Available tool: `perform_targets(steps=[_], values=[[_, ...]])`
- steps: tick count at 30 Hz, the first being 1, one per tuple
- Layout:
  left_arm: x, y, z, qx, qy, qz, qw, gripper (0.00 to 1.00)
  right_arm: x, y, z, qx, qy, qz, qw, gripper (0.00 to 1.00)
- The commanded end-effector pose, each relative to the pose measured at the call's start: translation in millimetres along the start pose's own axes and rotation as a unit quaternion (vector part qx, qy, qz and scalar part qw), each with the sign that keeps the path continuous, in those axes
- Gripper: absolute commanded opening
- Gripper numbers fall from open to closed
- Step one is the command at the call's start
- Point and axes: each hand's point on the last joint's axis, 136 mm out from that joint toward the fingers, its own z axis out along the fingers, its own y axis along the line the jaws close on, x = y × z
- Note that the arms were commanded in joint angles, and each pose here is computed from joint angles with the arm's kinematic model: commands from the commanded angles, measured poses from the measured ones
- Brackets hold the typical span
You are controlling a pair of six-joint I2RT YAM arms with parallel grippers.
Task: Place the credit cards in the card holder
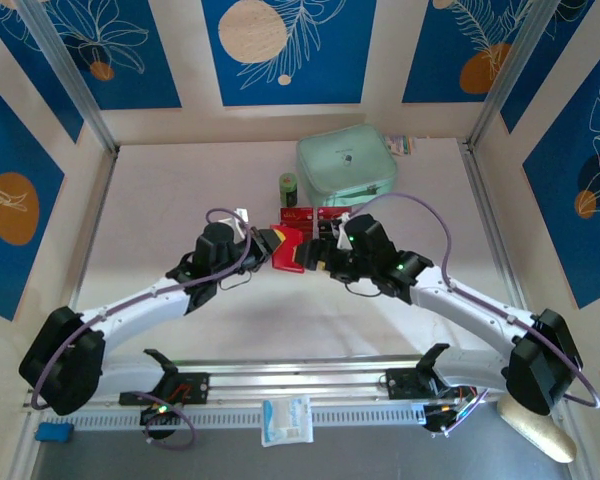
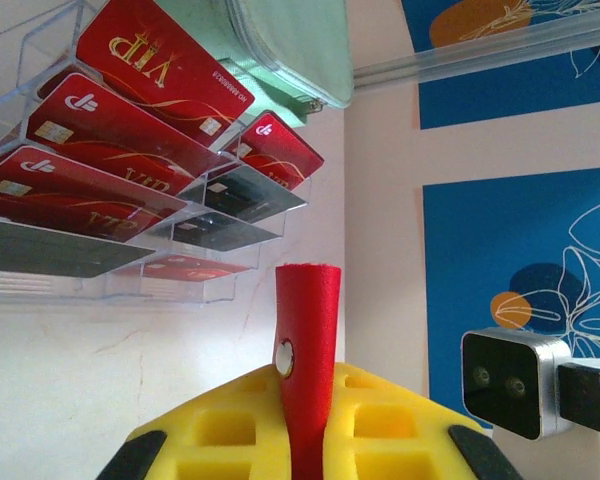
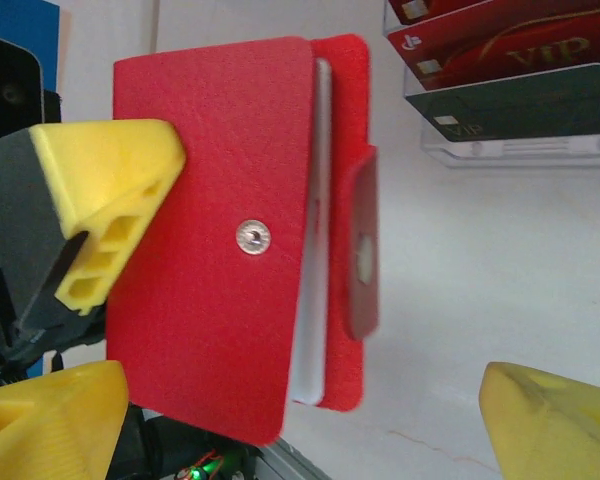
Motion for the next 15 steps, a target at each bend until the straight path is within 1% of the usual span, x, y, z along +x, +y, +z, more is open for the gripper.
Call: perform_targets(steps=[1,4,5,12,15], values=[[-1,-26,2,0.048,-0.003,-0.003,0.999,0.00,-10,20,3,-0.036,-0.010,0.000,0.999,0.90],[-1,-28,2,0.054,-0.003,-0.008,0.999,0.00,-12,13,6,-0.038,-0.015,0.009,0.999,0.87],[-2,-28,3,0.054,-0.004,-0.010,0.998,0.00,-13,9,7,-0.041,-0.017,0.014,0.999,0.84],[-4,-41,3,0.080,-0.007,-0.028,0.996,0.00,-19,-7,-1,-0.077,-0.037,0.047,0.995,0.57],[-5,-48,2,0.093,-0.009,-0.032,0.995,0.00,-20,-9,-5,-0.089,-0.045,0.054,0.994,0.50]])
